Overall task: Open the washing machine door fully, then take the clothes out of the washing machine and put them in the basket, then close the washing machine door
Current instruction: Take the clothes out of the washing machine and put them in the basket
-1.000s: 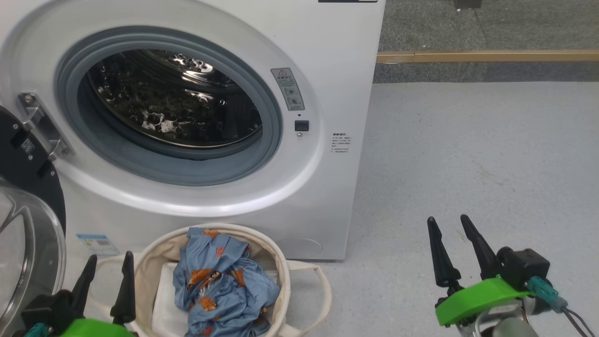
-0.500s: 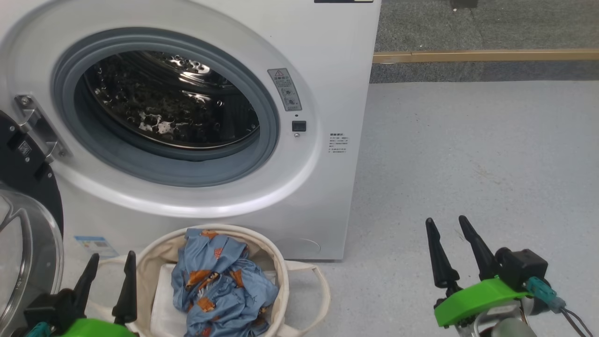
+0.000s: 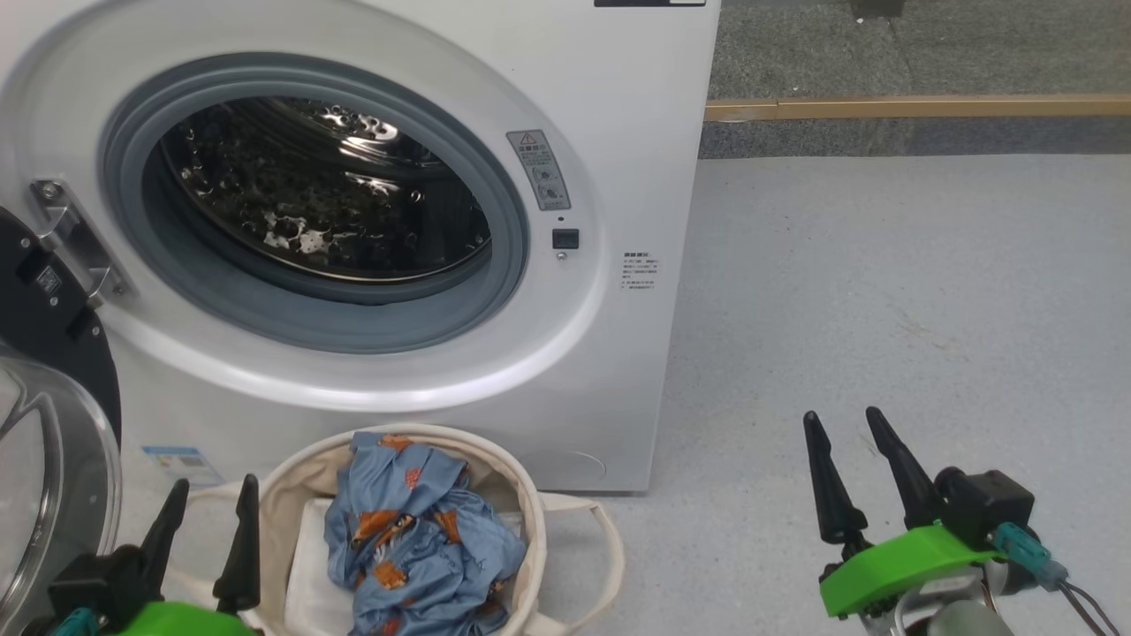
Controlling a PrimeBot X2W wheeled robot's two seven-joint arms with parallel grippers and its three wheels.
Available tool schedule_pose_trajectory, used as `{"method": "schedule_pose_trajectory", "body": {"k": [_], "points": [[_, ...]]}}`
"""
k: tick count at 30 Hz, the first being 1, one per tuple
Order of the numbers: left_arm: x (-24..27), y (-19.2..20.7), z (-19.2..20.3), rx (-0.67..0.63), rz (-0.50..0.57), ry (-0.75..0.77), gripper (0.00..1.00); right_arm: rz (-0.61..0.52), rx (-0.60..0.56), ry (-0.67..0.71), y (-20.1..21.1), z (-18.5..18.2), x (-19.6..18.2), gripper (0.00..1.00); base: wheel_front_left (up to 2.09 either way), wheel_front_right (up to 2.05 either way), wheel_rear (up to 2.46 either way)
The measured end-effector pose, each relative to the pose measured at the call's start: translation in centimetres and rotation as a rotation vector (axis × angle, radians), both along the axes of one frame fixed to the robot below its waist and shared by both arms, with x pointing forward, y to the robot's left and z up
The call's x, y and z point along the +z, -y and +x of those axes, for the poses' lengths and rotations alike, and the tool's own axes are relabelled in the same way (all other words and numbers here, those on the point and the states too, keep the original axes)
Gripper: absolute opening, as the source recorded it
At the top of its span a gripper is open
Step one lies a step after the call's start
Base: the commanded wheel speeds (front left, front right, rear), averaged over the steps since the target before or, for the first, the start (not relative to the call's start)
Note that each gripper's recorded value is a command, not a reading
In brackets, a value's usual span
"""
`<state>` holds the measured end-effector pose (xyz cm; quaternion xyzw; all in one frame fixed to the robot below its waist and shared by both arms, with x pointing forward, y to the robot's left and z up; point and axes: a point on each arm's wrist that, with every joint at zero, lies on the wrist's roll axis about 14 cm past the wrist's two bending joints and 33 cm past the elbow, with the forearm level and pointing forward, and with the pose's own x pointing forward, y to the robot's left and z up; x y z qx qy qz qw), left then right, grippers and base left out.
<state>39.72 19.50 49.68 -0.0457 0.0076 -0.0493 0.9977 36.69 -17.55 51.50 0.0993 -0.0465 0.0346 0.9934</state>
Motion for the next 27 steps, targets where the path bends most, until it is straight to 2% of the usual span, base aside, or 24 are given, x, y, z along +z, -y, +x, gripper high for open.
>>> {"method": "schedule_pose_trajectory", "body": {"k": [7,18,27], "points": [[-0.04,-0.18,0.02,0.013,0.005,-0.002,1.00,0.000,0.000,0.000,0.00,0.02,-0.01,1.00,-1.47,1.29,0.18],[-0.47,-0.34,-0.03,0.017,0.007,-0.014,1.00,0.000,0.004,-0.010,-0.12,0.13,-0.32,1.00,-2.18,1.79,0.39],[-0.95,-0.20,-0.07,0.011,0.021,-0.029,1.00,0.000,0.003,-0.016,-0.09,0.11,-0.52,1.00,-1.04,1.01,0.02]]}}
